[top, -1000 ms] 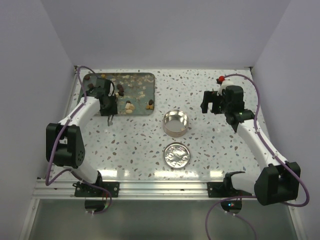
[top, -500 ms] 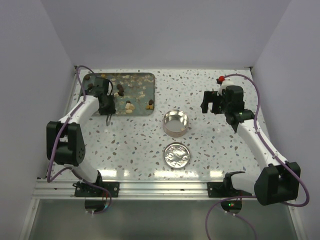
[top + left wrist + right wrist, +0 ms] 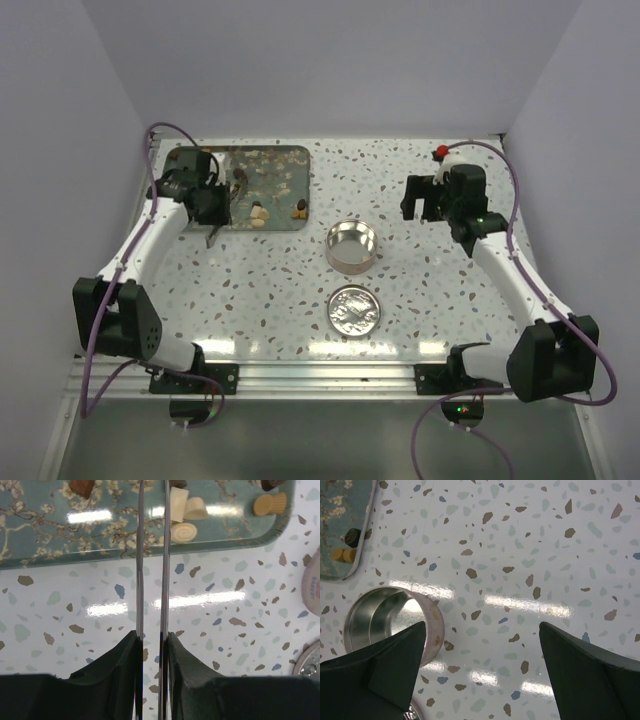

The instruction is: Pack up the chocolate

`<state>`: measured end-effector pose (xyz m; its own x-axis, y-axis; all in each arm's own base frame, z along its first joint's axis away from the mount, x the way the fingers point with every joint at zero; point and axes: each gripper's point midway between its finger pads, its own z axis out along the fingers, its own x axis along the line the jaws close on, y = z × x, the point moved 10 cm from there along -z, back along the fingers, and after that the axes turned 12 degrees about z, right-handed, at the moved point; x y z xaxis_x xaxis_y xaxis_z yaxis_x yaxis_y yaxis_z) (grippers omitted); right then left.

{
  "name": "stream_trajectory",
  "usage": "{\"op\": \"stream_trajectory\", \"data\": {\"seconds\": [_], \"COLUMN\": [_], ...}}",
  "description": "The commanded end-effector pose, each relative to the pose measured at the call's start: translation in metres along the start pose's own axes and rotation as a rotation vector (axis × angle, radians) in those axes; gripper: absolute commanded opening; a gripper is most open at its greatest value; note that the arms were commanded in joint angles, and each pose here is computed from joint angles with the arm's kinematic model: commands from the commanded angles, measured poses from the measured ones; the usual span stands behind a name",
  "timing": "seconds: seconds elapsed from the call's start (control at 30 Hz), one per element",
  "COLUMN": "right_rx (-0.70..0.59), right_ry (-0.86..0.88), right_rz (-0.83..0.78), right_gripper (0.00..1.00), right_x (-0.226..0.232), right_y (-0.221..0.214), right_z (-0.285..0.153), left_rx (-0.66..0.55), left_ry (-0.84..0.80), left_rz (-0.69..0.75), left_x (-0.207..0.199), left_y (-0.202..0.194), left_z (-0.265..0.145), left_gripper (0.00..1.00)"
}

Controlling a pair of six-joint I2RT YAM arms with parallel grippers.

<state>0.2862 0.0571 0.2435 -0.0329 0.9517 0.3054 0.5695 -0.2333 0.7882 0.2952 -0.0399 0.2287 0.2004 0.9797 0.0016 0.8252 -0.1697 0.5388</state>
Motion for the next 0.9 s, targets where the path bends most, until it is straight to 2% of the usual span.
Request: {"op": "stream_trajectory", "data": {"seconds": [0.0, 0.2, 0.23, 0.37, 0.43, 0.6, 0.87], "right_rx": [-0.065, -0.074, -0.078, -0.087, -0.086, -0.095, -0.094], "right_ry": [0.027, 0.017, 0.018, 0.012, 0.01, 0.008, -0.004], "right_rz": [-0.001, -0.004, -0.006, -0.008, -0.004, 0.0, 0.001], "right_gripper": [0.98, 0.98, 0.98, 0.98, 0.98, 0.98, 0.99], "right_x": [0.008, 0.01, 0.011, 0.011, 0.011, 0.01, 0.007], "right_y": [0.022, 0.03, 0.033, 0.035, 0.034, 0.032, 0.026], "right_z": [0.002, 0.006, 0.006, 0.004, 0.003, -0.002, -0.006], "left_rx": [-0.087, -0.181, -0.188, -0.198, -0.196, -0.161, -0.117], "left_ry": [-0.095, -0.262, -0.312, -0.379, -0.396, -0.377, -0.383], "left_rz": [0.1, 0.223, 0.269, 0.345, 0.366, 0.376, 0.412], "left_x": [-0.023, -0.109, -0.131, -0.182, -0.196, -0.2, -0.209], "left_y": [0.008, 0.018, 0.015, 0.013, 0.012, 0.009, -0.003], "left_z": [-0.03, -0.051, -0.056, -0.063, -0.065, -0.058, -0.056], "left_gripper": [0.28, 0.28, 0.28, 0.28, 0.27, 0.27, 0.39]}}
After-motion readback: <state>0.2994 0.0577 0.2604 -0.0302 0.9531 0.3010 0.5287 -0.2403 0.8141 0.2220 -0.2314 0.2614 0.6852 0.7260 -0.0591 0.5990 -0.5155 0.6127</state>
